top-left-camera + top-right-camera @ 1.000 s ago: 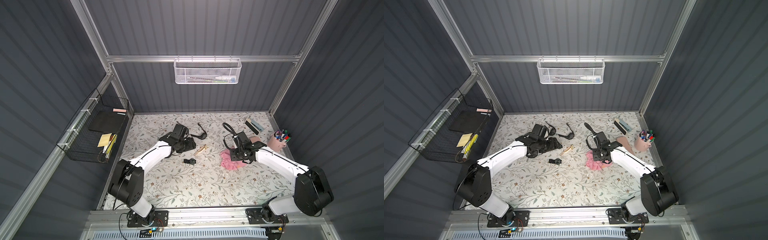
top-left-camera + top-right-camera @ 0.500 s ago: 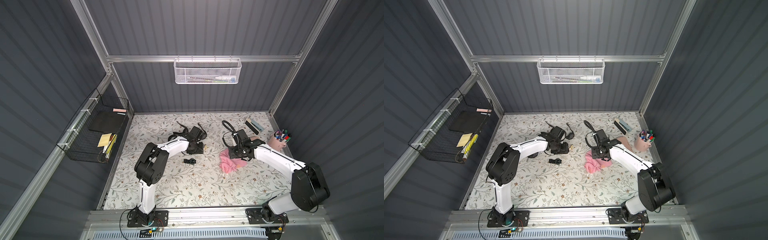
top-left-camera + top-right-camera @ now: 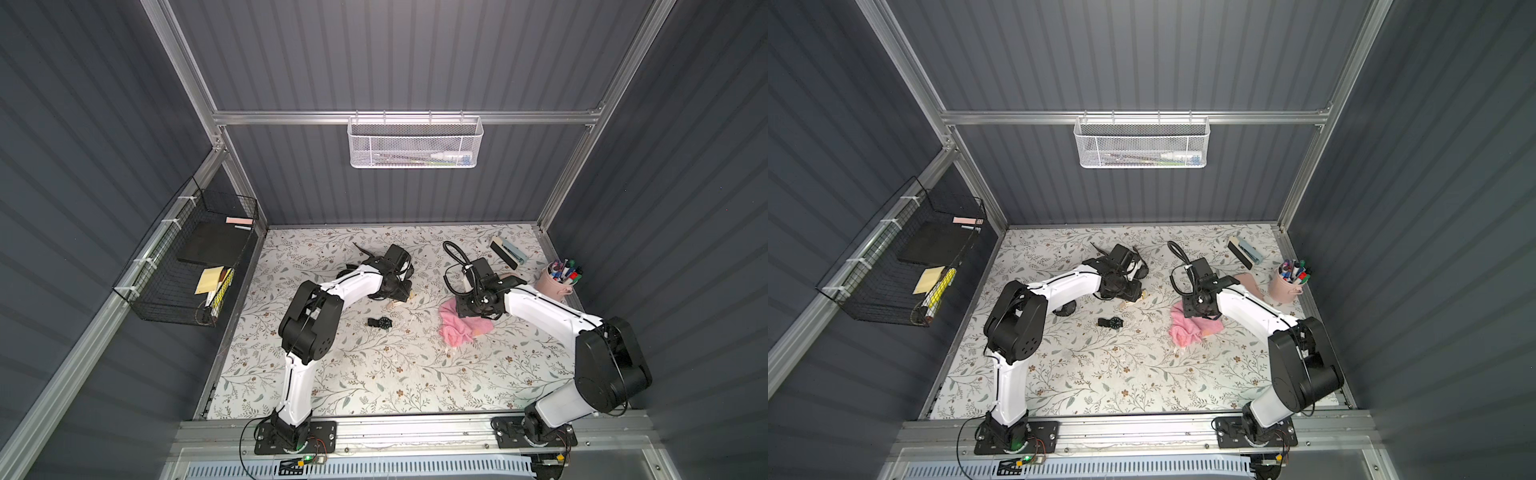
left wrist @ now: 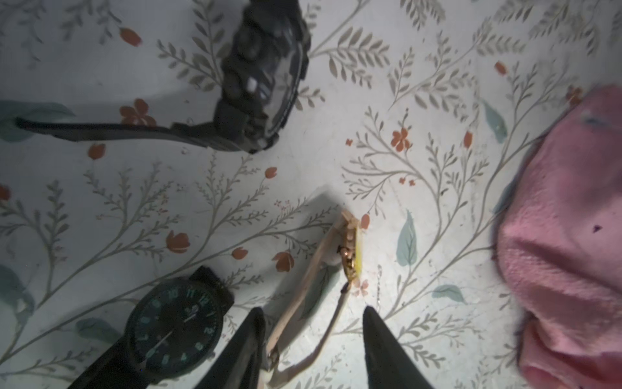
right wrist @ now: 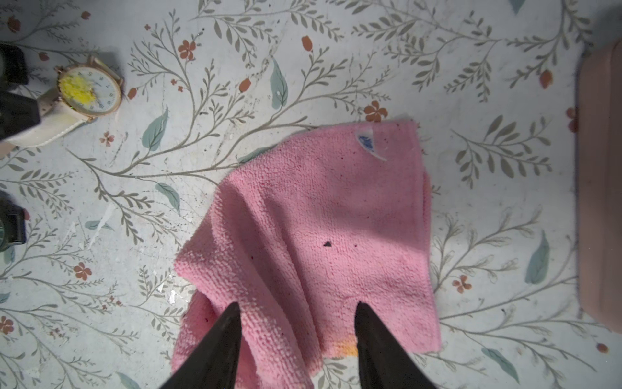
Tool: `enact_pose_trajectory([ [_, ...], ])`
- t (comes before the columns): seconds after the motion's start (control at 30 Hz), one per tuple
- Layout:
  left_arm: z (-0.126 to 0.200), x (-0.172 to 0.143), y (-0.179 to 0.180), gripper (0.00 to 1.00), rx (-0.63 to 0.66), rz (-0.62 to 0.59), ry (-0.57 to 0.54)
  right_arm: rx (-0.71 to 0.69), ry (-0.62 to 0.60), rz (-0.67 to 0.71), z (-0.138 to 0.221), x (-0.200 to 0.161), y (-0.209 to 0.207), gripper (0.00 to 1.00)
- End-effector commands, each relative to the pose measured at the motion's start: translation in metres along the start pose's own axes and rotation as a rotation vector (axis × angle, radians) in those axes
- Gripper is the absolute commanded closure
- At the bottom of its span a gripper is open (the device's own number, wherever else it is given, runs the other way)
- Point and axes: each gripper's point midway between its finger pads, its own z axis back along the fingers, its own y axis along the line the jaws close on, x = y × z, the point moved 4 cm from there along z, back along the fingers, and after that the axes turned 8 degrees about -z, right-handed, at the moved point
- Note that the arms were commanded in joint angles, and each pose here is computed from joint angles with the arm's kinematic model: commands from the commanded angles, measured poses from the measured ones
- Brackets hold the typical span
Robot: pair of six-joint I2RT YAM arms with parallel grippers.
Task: Wipe the watch dial
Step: Pick up the watch at the center of the board.
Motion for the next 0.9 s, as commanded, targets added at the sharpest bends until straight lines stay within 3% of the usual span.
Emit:
enact_pose_trajectory([
  [0.0,0.001,-0.002,0.0,0.5,-0.012,-0.11,0.02,0.009,0.002,0.0,0.003,0.005,0.002,0.44],
  [0.33,-0.016,-0.012,-0.001,0.48,-0.04,-0.182,0.046,0.017,0.019,-0.012,0.002,0.003,0.003,0.44],
  [0.87,-0.034,-0.028,-0.01,0.69,-0.126,-0.197,0.088,0.003,0.009,-0.011,0.007,0.003,0.0,0.43],
])
